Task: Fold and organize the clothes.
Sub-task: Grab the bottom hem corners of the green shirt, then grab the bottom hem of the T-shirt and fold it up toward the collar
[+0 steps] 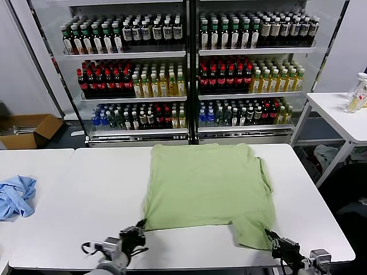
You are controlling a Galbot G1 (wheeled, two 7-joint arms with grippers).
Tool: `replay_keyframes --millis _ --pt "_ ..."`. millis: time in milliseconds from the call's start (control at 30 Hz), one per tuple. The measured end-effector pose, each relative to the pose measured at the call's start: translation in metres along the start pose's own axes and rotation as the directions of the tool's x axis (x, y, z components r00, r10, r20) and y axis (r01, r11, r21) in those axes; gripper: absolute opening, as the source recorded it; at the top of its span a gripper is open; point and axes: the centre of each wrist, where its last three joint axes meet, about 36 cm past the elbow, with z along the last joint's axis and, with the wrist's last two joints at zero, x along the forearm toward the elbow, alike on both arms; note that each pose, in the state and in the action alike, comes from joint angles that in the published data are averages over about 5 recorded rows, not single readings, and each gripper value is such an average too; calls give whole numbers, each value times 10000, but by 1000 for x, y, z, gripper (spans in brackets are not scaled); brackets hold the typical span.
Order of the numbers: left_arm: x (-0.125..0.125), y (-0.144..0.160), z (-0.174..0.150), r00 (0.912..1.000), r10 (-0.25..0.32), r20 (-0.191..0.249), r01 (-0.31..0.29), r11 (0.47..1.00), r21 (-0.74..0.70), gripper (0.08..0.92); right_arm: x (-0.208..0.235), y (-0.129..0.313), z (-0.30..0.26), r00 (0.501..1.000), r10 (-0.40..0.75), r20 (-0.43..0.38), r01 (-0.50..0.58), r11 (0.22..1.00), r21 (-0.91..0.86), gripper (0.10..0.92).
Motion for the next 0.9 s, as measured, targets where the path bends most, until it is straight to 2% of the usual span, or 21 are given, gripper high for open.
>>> replay_keyframes --millis 300,467,633,900 --pt "63 5 -13 9993 138 -337 -141 9999 -94 82 41 15 -13 9998 -200 -4 200 9992 351 105" --pt "80 9 -26 9994 261 -229 -263 9996 -94 82 48 19 -24 9996 -228 190 218 9985 512 105" --pt "72 21 -34 9991 426 34 -427 9990 117 82 35 19 -37 9979 -179 628 146 9985 523 105" --pt "27 46 -36 9973 496 537 -533 9961 709 82 -12 15 -55 9913 -26 1316 -13 9996 297 105"
